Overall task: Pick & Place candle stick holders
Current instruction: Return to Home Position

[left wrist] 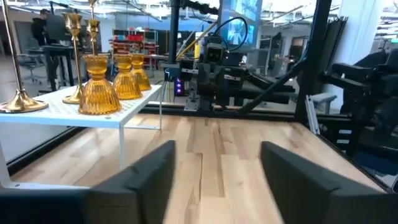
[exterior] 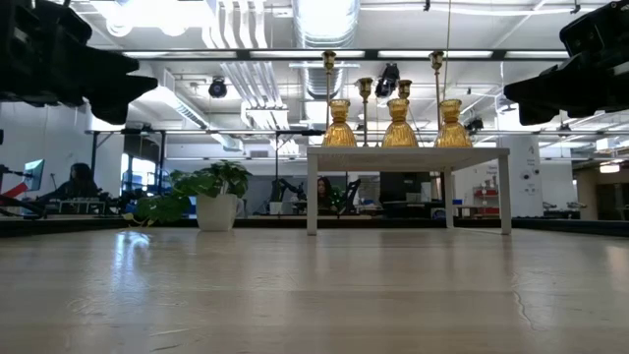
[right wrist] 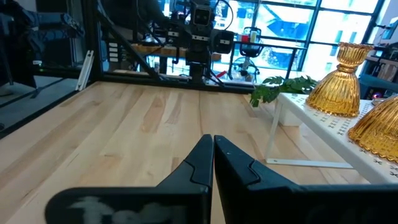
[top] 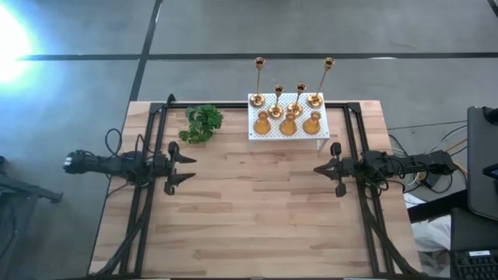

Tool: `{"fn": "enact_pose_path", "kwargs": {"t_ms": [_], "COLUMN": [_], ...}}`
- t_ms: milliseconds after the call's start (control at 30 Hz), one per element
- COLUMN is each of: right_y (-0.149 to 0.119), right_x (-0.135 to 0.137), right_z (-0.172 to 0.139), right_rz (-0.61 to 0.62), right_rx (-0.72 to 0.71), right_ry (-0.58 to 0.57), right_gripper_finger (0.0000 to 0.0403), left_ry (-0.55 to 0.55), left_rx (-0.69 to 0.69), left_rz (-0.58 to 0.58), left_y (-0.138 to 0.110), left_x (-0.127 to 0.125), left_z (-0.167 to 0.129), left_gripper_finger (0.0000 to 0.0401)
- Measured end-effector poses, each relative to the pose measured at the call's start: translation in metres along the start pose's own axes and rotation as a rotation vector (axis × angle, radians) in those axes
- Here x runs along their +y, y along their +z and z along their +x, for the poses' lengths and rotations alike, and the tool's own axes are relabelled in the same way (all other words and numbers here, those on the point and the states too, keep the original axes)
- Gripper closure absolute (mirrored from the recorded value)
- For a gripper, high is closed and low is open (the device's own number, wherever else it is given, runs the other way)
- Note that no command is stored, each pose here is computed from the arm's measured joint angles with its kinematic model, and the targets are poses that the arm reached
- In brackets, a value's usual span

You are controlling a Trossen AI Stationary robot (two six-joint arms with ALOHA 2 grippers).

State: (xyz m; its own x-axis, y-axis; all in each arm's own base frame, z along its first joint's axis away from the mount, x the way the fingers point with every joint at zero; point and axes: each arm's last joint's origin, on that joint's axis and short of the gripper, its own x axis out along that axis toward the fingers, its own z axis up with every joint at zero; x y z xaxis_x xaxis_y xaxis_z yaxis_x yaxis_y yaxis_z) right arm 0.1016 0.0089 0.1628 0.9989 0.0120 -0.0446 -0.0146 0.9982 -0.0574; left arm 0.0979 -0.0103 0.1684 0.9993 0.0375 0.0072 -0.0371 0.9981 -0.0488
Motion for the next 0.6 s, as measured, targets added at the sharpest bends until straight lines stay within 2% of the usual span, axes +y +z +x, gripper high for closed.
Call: {"fn": "enact_pose_path", "kwargs": {"t_ms": [167,267,400,600], "right_y": [0.0000,0.0000,0.0000,0.0000], "right_x": [0.0000,0.0000,0.0000,0.0000], "right_z": [0.0000,0.0000,0.0000,0.0000], "right_rz": [0.000,0.000,0.000,0.000], "right_rx": [0.000,0.000,0.000,0.000], "right_ry": [0.000,0.000,0.000,0.000], "right_gripper_finger": [0.0394,0.0394,0.0394,0.0394], "left_ry": [0.000,0.000,0.001,0.001], "left_rx": [0.036,0.050,0.052,0.037], "left_rz": [0.024,0.021,0.021,0.017], "left_y": [-0.0031,-0.0042,-0.0044,-0.0033], "left_x": [-0.0003,-0.0004,-0.0005,-0.0005], "left_z": [0.0019,0.0027,0.0030,0.0031], "left_gripper_finger": [0.0273,0.0321,0.0353,0.0360]}}
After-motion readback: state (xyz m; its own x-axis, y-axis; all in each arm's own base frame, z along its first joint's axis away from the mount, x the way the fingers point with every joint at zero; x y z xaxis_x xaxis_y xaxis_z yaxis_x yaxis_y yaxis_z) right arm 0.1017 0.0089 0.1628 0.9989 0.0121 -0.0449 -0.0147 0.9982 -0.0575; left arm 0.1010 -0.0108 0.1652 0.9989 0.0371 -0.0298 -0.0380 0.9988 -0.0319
